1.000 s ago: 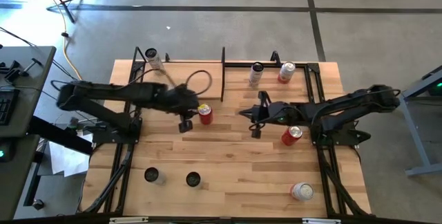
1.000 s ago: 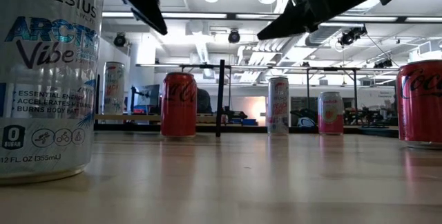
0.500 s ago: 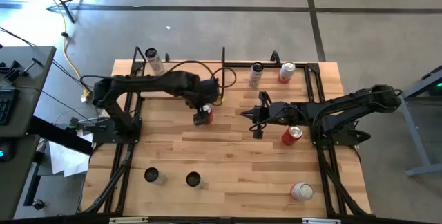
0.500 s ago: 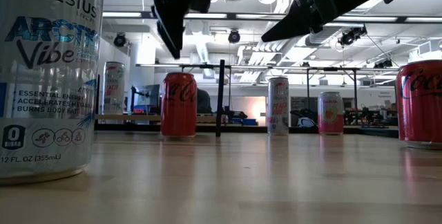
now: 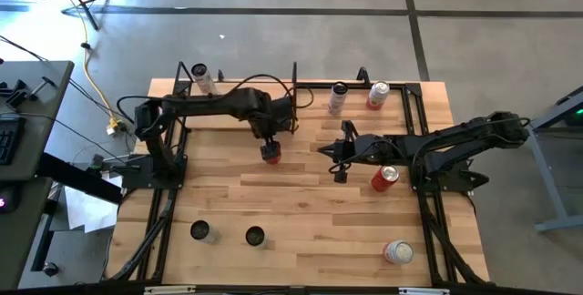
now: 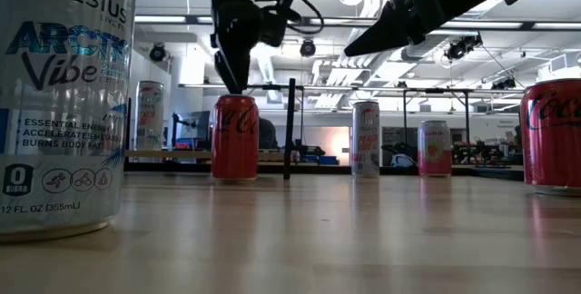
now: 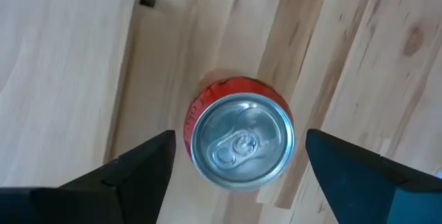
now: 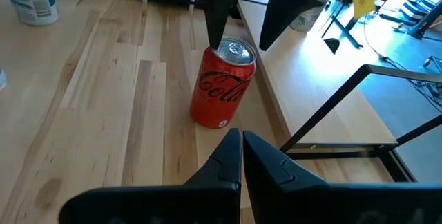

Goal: Place canned beverage on shelf
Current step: Put the left red-black soda can on the shelf

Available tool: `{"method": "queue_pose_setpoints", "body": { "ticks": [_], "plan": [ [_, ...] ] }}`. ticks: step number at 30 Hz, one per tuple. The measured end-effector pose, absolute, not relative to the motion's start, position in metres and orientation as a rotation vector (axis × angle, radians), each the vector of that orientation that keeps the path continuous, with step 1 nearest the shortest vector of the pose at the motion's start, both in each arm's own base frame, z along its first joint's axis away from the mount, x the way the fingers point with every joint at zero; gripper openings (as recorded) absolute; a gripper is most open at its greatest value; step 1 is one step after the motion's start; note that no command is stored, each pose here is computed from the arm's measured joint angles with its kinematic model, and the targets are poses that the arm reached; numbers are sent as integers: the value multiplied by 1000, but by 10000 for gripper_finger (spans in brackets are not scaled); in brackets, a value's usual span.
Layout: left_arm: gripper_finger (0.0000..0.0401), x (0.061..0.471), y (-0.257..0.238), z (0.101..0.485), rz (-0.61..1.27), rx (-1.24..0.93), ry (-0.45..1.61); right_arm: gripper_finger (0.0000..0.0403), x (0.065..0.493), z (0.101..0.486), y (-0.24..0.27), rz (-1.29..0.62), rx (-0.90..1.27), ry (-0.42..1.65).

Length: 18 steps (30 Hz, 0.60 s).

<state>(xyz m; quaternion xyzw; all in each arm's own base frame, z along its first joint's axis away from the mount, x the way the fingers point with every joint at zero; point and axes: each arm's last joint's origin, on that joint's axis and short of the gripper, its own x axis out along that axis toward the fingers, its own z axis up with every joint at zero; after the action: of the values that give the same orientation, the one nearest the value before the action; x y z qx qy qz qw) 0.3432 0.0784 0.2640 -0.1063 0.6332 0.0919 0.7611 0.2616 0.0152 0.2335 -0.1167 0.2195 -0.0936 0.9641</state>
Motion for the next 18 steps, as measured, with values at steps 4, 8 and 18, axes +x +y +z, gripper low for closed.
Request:
{"method": "queue_pose_setpoints", "body": {
  "ticks": [4,8,18],
  "plan": [
    [315,346,77,257,201,-237,1404,0,262,233,15,-187,-233,449],
    [315,350,76,250,199,-231,1423,0,261,233,15,-188,-225,449],
    [291,351,77,248,184,-193,1431,0,261,233,15,-188,-226,451]
  ]
}}
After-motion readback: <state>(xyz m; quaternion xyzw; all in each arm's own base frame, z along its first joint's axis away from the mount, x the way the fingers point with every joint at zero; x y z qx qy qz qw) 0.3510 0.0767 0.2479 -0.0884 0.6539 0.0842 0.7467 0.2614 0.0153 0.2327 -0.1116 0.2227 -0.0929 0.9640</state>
